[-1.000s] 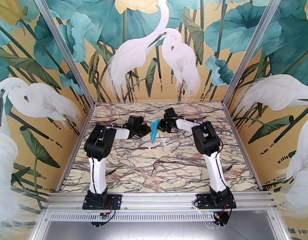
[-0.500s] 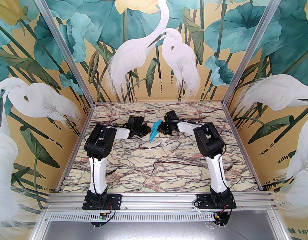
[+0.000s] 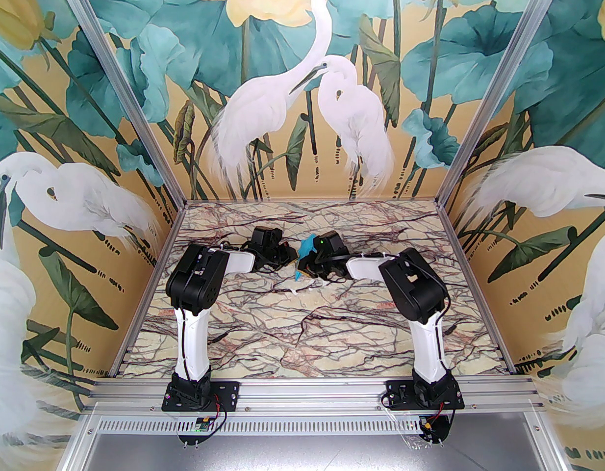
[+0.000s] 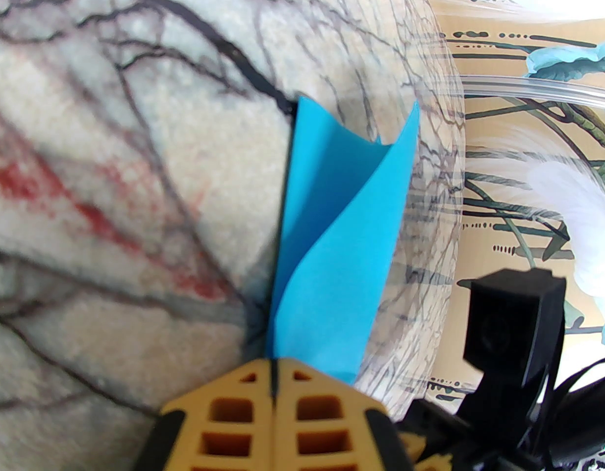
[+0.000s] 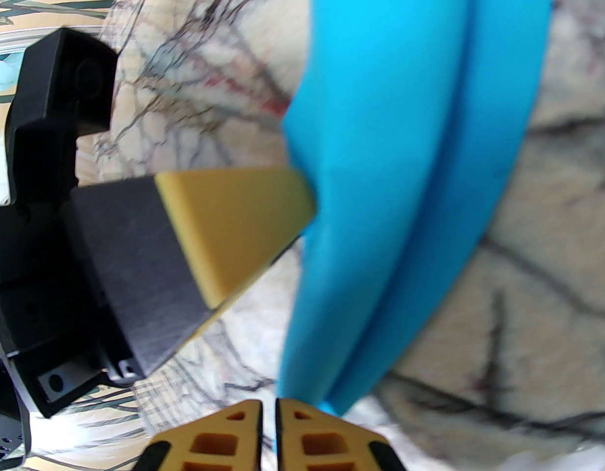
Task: Fold a paper plane with a square sheet of paper (fold left side to right side)
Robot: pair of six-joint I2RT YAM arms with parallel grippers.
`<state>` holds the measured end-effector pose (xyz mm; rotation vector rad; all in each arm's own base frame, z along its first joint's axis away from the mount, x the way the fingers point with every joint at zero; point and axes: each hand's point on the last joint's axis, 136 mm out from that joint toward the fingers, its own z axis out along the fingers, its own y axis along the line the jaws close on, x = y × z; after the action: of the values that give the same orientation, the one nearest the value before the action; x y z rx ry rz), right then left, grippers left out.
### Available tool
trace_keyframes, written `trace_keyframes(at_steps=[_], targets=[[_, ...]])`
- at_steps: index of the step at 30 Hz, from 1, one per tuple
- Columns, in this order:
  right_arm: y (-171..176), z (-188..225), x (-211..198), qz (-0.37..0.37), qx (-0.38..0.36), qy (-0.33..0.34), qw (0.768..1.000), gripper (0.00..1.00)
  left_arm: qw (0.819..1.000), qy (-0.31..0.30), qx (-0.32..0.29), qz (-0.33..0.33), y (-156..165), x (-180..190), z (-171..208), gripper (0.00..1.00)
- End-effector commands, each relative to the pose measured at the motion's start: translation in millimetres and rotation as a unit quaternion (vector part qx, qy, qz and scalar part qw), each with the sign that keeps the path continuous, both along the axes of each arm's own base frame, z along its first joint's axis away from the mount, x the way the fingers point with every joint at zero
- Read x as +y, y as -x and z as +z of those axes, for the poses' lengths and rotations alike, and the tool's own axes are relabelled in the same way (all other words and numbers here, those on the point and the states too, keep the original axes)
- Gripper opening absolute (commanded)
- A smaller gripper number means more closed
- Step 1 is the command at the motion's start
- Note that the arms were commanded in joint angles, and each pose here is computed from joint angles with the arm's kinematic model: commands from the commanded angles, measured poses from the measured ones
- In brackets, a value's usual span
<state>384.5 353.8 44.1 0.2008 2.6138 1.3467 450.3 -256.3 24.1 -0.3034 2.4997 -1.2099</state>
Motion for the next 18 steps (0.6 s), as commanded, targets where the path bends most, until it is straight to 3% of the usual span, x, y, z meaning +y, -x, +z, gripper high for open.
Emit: trace_keyframes(at_steps=[1,10,18], targets=[[-3,14,6,-0.003,-0.009,-0.021,1.000,0.10,0.999,-0.028,0.030,-0.004,12,-1,-32,0.00],[5,-2,2,0.005,0.009,0.002,1.000,0.00,0.999,-0.026,0.029,-0.007,12,-4,-30,0.00],[8,-13,4,0.007,0.017,0.010,1.000,0.00,0.999,-0.026,0.029,-0.008,13,-4,-30,0.00]])
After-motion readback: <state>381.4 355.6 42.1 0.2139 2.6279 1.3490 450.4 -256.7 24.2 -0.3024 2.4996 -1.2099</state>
